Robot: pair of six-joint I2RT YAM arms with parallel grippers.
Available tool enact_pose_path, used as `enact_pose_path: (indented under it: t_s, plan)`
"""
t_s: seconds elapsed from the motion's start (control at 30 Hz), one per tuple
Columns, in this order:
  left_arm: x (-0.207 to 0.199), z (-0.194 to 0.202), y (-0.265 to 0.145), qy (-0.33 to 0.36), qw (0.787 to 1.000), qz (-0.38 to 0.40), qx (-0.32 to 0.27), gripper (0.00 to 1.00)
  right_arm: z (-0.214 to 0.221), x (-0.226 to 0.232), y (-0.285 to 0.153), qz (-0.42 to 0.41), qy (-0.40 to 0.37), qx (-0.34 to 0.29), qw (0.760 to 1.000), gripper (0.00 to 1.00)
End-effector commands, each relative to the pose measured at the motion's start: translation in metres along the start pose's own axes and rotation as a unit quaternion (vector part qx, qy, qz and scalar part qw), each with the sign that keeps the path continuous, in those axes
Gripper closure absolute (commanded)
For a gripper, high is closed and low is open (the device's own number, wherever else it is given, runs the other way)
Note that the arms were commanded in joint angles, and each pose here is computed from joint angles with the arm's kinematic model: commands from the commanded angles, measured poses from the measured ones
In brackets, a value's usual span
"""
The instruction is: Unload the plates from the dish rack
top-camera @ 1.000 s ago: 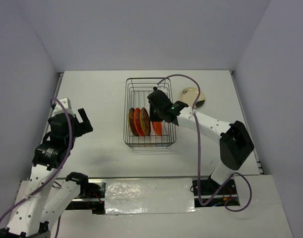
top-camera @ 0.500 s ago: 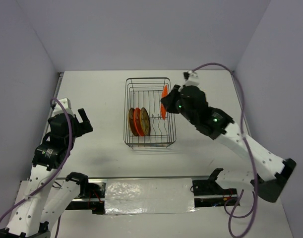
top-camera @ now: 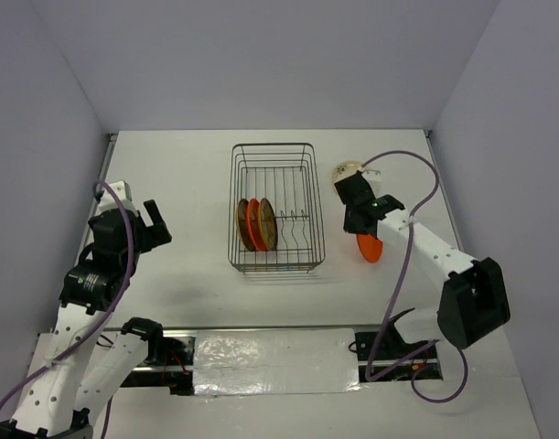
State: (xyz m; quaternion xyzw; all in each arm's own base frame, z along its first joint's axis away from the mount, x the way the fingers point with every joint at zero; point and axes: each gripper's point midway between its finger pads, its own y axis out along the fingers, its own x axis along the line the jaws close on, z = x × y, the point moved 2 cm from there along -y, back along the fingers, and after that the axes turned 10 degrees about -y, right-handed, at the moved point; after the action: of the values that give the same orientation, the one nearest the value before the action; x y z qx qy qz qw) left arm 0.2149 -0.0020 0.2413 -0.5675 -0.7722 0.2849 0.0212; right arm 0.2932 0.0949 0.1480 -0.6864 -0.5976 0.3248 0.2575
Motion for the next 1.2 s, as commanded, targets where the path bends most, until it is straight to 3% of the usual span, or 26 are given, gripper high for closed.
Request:
enact_pose_path:
  t_s: [0.0,0.1,0.17,0.23,0.33,0.37,0.47,0.57,0.63,0.77,0.9,1.17]
  plan:
    - [-0.002,-0.005,0.001,-0.002,1.0,0.001,-0.01,0.0,-0.002,-0.007,0.014,0.004,0.001,0.001,1.0,1.0]
    - [-0.002,-0.004,0.001,-0.001,1.0,-0.002,-0.008,0.0,0.004,-0.001,0.032,0.008,-0.012,0.027,1.0,0.96]
    - [-0.002,-0.004,0.002,-0.001,1.0,-0.004,-0.007,0.0,0.005,0.002,0.037,0.005,-0.016,0.037,0.999,0.63]
    - [-0.001,-0.004,0.002,-0.002,1.0,-0.007,-0.007,0.0,0.004,0.008,0.034,-0.01,-0.009,0.041,0.999,0.42]
    - [-0.001,-0.005,0.003,-0.002,1.0,-0.01,-0.006,0.0,-0.01,0.014,0.011,-0.052,0.016,0.007,0.998,0.25]
    - [-0.002,-0.004,0.003,-0.001,1.0,-0.009,-0.004,0.0,-0.016,0.015,0.002,-0.062,0.025,-0.007,0.998,0.24]
    - [-0.003,0.0,0.011,0.008,1.0,-0.019,0.014,0.01,-0.045,0.036,-0.054,-0.14,0.055,-0.088,0.985,0.25]
    - [-0.002,0.002,0.013,0.01,0.999,-0.026,0.018,0.01,-0.061,0.088,-0.119,-0.26,0.053,-0.149,0.952,0.36]
    - [-0.001,0.002,0.012,0.009,0.999,-0.026,0.017,0.0,-0.057,0.122,-0.147,-0.321,0.034,-0.144,0.935,0.46]
    - [0.0,0.0,0.009,0.003,1.0,-0.023,0.006,0.01,-0.069,0.166,-0.163,-0.315,0.003,-0.138,0.939,0.51]
    - [0.0,0.002,0.009,0.004,1.0,-0.023,0.009,0.01,-0.067,0.207,-0.137,-0.258,-0.034,-0.118,0.958,0.51]
    - [-0.003,0.004,0.01,0.01,1.0,-0.015,0.014,0.0,-0.058,0.249,-0.098,-0.214,-0.059,-0.087,0.971,0.56]
